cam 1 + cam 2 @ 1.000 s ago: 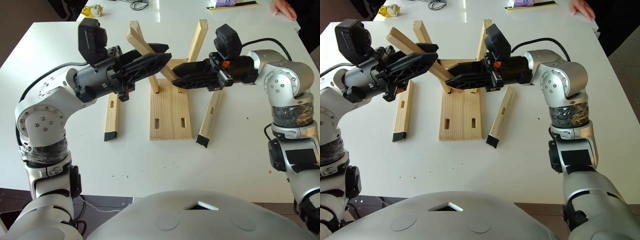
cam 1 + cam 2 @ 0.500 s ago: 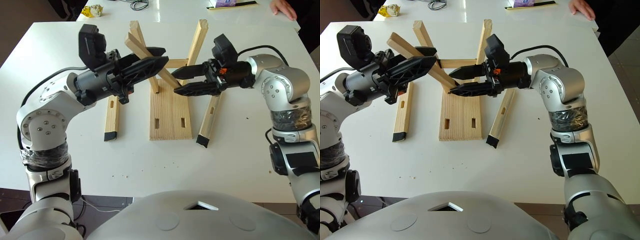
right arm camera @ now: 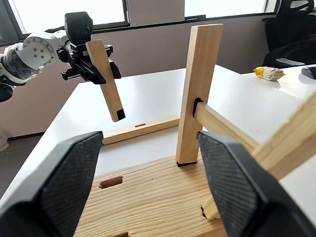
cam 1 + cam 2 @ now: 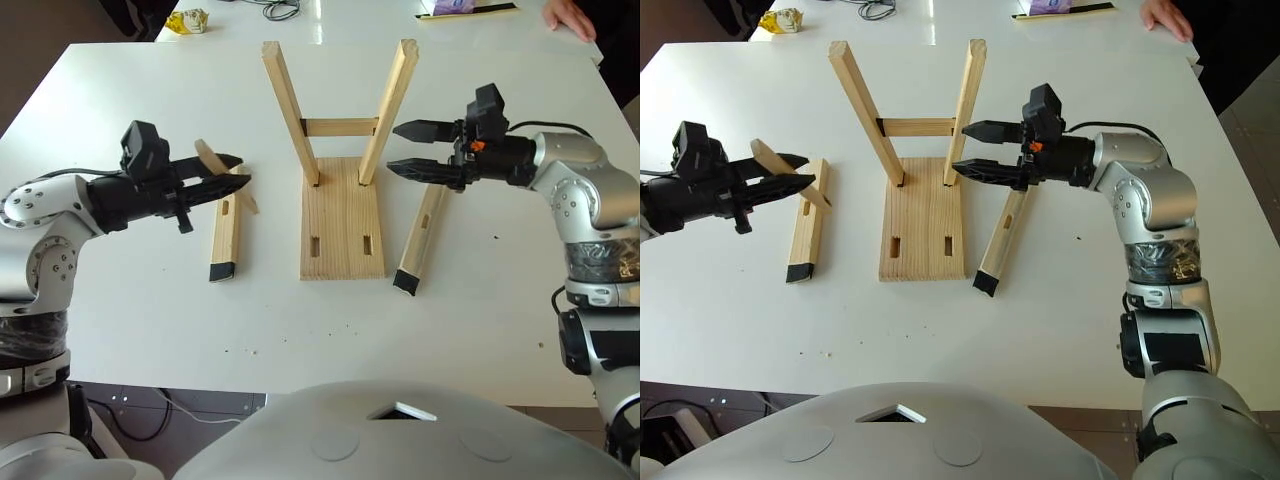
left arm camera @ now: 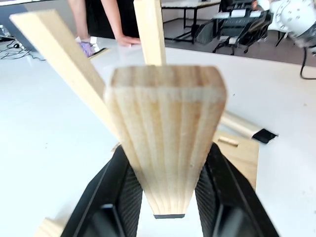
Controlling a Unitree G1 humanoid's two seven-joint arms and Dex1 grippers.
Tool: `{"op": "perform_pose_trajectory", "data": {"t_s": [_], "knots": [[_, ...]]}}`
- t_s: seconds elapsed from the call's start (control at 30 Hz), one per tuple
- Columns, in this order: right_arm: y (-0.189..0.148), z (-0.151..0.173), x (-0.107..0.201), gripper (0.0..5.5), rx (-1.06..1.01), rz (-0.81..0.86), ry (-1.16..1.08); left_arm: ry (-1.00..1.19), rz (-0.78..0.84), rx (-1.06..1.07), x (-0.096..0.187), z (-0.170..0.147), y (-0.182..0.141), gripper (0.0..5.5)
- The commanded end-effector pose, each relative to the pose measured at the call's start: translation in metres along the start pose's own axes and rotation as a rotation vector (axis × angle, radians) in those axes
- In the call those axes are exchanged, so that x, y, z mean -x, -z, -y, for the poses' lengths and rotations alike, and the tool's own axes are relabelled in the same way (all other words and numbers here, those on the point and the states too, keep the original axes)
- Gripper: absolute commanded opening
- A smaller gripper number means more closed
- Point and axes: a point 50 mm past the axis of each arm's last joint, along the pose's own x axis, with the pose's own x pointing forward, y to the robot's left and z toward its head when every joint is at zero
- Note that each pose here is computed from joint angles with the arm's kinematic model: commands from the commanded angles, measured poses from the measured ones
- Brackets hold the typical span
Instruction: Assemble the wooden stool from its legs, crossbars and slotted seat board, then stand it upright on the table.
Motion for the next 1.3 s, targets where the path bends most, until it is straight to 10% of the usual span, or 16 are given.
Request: {"op": "perform_pose_trajectory", "data": {"t_s": [0.03,1.3], "knots": [[-0.001,0.0,0.003,3.51,0.028,0.036,0.081,-0.02,-0.069,-0.081,0.002,-0.014,0.018,1.31],[0.007,0.01,0.015,3.51,-0.006,0.046,0.204,0.009,-0.159,-0.206,0.012,-0.037,0.059,1.31]]}}
